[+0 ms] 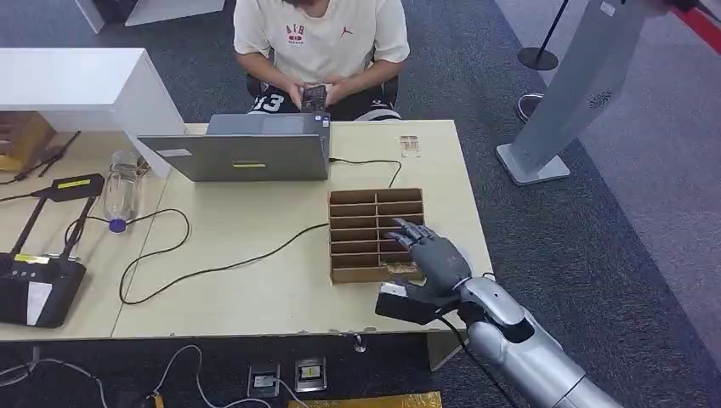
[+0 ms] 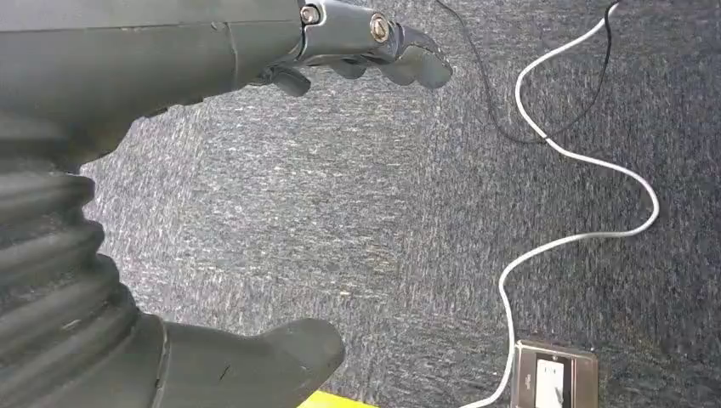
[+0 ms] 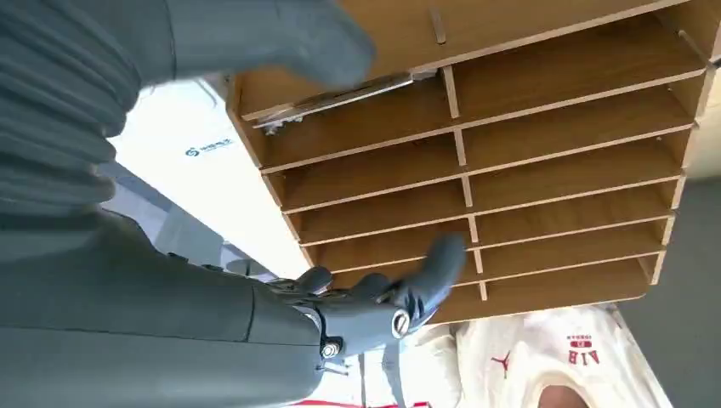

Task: Pass the card to the sensor for recognition and then transmit it.

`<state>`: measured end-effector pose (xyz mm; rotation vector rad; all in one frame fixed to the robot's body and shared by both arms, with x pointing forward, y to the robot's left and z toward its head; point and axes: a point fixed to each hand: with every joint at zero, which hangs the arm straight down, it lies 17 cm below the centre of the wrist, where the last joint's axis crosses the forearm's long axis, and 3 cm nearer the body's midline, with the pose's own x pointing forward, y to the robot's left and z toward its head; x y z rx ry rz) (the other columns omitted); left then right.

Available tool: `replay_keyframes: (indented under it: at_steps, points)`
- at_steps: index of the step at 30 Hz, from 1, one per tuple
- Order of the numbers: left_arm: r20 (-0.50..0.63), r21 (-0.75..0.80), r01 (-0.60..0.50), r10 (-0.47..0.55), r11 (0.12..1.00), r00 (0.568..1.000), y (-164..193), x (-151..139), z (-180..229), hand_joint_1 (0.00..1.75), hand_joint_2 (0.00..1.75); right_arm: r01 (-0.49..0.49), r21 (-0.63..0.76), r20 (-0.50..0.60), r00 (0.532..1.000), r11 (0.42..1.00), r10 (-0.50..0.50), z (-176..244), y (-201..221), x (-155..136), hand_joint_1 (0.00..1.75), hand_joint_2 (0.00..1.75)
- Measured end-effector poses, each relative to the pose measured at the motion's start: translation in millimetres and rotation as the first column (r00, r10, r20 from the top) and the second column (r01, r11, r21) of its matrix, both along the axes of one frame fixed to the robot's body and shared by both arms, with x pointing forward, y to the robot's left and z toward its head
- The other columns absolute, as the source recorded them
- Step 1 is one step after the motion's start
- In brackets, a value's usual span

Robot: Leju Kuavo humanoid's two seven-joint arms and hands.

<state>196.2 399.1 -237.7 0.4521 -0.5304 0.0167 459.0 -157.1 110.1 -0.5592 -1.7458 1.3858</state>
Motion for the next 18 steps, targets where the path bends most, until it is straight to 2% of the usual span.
replay_keyframes:
  at_steps: [3, 4, 6, 7, 8, 10, 14, 15, 18]
  points:
    - [0.000, 0.000, 0.000, 0.000, 1.000, 1.000, 0.0, 0.0, 0.0, 0.00, 1.75, 0.001, 0.000, -0.001, 1.000, 1.000, -0.001, -0.2, -0.2, 0.1, 1.54, 1.75]
    - [0.000, 0.001, -0.001, 0.001, 1.000, 1.000, 1.3, -0.4, 0.1, 0.00, 1.75, 0.008, -0.010, -0.014, 1.000, 1.000, -0.008, -3.9, -2.0, 1.2, 1.75, 1.75]
    - [-0.001, 0.003, -0.002, 0.002, 1.000, 1.000, 2.8, -0.5, 0.3, 0.00, 1.75, 0.009, -0.015, -0.022, 1.000, 1.000, -0.009, -5.4, -2.3, 1.6, 1.75, 1.75]
    - [-0.001, 0.003, -0.002, 0.002, 1.000, 1.000, 3.1, -0.8, 0.2, 0.00, 1.75, 0.009, -0.016, -0.024, 1.000, 1.000, -0.010, -5.6, -2.5, 2.1, 1.68, 1.75]
    - [-0.001, 0.003, -0.003, 0.003, 1.000, 1.000, 3.3, -0.9, 0.2, 0.00, 1.75, 0.010, -0.018, -0.024, 1.000, 1.000, -0.011, -5.3, -2.9, 2.8, 1.52, 1.75]
    - [-0.001, 0.002, -0.003, 0.003, 1.000, 1.000, 3.2, -1.0, 0.2, 0.00, 1.75, 0.010, -0.021, -0.025, 1.000, 1.000, -0.010, -4.5, -3.1, 4.3, 1.36, 1.75]
    - [-0.001, 0.002, -0.004, 0.004, 1.000, 1.000, 3.5, -1.0, 0.2, 0.00, 1.75, 0.014, -0.022, -0.035, 0.999, 1.000, -0.015, -5.9, -4.0, 5.2, 1.36, 1.75]
    - [-0.001, 0.003, -0.004, 0.004, 1.000, 1.000, 3.8, -1.0, 0.3, 0.00, 1.75, 0.016, -0.021, -0.037, 0.999, 1.000, -0.017, -6.1, -4.5, 5.4, 1.19, 1.75]
    - [0.000, 0.004, -0.004, 0.004, 1.000, 1.000, 4.1, -1.1, 0.3, 0.00, 1.75, 0.019, -0.022, -0.038, 0.999, 1.000, -0.019, -6.7, -5.3, 5.7, 1.26, 1.75]
